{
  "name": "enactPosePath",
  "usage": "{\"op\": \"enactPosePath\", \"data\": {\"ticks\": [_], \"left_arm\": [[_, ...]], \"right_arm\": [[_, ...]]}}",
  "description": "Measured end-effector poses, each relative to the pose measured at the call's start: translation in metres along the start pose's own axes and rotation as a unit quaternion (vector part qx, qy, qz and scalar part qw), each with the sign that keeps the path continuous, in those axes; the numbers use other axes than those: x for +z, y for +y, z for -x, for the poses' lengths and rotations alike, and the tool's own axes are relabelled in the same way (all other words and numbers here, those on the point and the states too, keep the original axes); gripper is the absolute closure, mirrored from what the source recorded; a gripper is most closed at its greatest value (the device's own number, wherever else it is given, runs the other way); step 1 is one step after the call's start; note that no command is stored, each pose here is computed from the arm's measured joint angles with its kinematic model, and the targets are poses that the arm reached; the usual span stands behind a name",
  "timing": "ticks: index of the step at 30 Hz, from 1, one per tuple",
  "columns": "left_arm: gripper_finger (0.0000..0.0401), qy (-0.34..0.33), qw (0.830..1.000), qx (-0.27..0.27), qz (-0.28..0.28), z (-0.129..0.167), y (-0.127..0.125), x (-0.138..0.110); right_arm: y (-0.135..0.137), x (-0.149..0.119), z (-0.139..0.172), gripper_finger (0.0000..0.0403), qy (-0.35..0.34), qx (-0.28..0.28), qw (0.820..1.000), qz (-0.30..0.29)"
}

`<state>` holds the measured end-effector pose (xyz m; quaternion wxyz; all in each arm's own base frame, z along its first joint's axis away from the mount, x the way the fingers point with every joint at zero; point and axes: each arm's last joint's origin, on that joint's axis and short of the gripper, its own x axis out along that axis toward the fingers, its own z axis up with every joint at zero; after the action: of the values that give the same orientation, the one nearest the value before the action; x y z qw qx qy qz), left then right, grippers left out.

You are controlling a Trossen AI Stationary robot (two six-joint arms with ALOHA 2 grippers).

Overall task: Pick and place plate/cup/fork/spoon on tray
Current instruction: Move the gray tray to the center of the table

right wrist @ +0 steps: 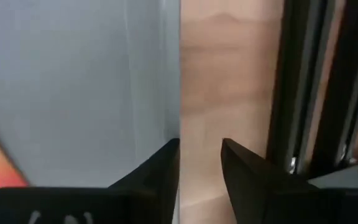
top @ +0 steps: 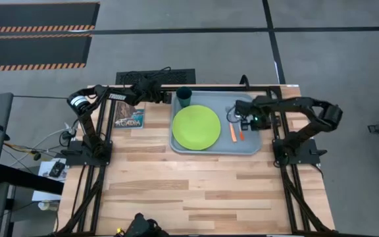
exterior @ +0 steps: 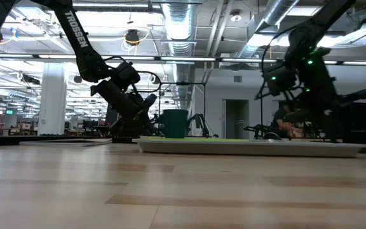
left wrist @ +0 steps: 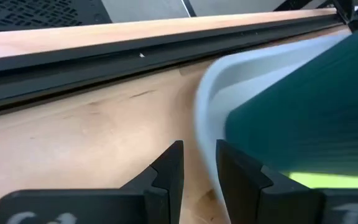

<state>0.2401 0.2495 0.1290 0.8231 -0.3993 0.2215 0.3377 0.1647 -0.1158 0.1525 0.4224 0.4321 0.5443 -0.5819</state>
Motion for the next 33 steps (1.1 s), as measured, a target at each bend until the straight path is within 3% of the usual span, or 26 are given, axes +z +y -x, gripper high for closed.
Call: {"op": "enactPosePath", "data": {"ticks": [8,13,17,23,33], "left_arm": [[0.0322,0.001,1.000,0.001,-0.006,0.000,0.000,0.000],[0.0322,-0.007,1.000,-0.002,-0.006,0.001,0.002,0.005],[0.0322,-0.022,1.000,-0.001,0.001,0.003,0.004,0.015],[0.0322,-0.035,0.999,-0.014,-0.001,0.004,-0.001,0.027],[0.0322,-0.005,1.000,0.017,-0.024,0.002,-0.002,0.018]], "right_arm": [[-0.017,-0.012,0.008,0.0240,-0.060,0.112,0.990,-0.054],[-0.025,-0.016,-0.004,0.0249,-0.104,0.169,0.974,-0.108],[-0.026,-0.016,-0.012,0.0270,-0.123,0.169,0.970,-0.128],[-0.021,-0.015,-0.013,0.0289,-0.134,0.185,0.967,-0.110],[-0.009,-0.016,-0.024,0.0307,-0.126,0.179,0.974,-0.062]]}}
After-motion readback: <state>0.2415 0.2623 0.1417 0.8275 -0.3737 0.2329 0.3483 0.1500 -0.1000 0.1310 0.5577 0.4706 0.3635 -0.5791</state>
